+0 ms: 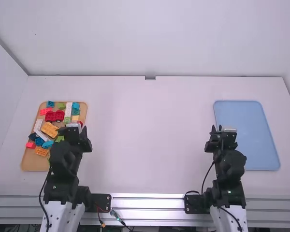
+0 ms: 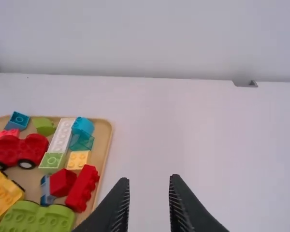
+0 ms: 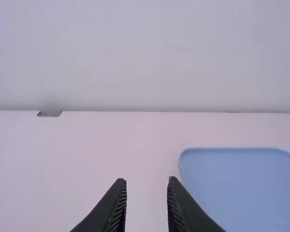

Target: Assemble lego blocks to make yellow taxi

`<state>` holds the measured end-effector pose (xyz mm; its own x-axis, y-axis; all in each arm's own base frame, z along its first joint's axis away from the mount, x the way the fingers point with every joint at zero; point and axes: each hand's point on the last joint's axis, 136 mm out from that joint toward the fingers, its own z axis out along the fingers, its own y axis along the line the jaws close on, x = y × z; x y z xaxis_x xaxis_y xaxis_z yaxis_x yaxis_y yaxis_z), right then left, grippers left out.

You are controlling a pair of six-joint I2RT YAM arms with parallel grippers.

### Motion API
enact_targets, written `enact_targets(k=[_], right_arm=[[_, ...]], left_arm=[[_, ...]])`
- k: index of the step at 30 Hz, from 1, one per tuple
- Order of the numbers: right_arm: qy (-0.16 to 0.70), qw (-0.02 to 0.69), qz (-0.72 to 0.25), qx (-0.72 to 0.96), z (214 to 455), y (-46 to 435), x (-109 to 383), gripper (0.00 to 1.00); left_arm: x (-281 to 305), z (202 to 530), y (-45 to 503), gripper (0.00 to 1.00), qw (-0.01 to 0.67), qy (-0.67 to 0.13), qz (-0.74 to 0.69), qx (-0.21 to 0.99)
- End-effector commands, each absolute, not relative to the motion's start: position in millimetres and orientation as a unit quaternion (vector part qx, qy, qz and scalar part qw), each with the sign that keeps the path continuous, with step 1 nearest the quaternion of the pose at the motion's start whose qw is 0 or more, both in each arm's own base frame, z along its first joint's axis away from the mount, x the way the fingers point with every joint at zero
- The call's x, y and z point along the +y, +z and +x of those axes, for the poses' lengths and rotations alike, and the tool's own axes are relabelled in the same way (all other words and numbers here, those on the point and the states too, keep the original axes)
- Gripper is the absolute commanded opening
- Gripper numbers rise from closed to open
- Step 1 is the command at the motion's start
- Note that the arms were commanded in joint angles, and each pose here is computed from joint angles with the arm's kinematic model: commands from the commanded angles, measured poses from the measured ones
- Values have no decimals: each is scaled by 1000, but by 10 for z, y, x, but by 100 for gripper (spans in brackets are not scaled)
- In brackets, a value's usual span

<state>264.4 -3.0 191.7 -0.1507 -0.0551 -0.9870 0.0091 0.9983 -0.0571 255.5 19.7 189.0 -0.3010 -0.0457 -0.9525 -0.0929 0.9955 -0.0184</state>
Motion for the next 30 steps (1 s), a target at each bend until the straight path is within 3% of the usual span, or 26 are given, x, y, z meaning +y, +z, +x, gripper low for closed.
enact_targets(k=[1,11,18,30], right_arm=[[-38,658,-13,752,2717,2153,-70,28],[-53,647,-27,760,3072,2461,-84,46],[-55,642,-49,763,3464,2663,-46,61],[-70,647,-60,757,4102,2865,-61,81]], left_arm=[[251,2630,2125,28,587,15,-60,807],[561,2943,2342,46,520,32,-133,843],[949,3237,2397,60,464,67,-214,857],[1693,3459,2247,81,360,120,-362,851]])
